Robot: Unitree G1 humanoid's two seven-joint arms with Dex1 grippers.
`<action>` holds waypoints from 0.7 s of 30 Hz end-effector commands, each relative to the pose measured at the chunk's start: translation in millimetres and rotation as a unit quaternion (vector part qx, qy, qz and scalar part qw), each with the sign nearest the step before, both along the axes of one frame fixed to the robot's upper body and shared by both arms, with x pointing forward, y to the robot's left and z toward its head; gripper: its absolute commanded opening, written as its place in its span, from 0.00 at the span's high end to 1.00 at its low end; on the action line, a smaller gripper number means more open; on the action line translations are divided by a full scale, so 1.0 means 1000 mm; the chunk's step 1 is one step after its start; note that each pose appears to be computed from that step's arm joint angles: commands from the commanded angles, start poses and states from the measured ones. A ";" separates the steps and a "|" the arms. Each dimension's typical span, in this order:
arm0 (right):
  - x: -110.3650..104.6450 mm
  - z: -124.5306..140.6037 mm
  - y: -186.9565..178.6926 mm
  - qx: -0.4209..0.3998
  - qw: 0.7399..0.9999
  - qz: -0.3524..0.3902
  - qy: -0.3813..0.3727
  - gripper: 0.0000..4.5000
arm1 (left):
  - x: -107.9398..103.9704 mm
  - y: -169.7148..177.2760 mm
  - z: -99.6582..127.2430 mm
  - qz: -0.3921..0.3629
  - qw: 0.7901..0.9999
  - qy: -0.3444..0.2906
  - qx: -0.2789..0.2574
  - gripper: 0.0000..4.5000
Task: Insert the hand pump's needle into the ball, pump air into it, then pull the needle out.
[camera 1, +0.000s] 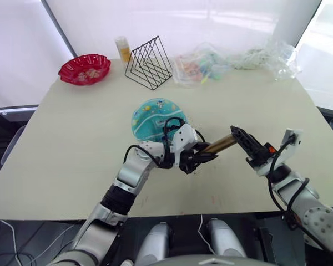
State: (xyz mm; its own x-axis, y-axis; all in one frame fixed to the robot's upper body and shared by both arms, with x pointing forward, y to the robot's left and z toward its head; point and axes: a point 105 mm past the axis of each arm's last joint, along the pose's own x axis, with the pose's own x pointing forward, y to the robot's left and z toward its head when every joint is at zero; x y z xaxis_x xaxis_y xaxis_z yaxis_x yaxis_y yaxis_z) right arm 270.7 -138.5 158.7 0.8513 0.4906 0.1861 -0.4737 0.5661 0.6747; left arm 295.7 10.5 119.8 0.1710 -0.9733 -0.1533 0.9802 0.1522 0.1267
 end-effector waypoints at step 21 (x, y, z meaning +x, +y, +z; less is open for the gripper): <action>-0.002 0.025 0.015 0.015 0.998 0.014 -0.056 0.00 | -0.005 -0.006 0.002 -0.008 1.000 -0.012 -0.005 0.77</action>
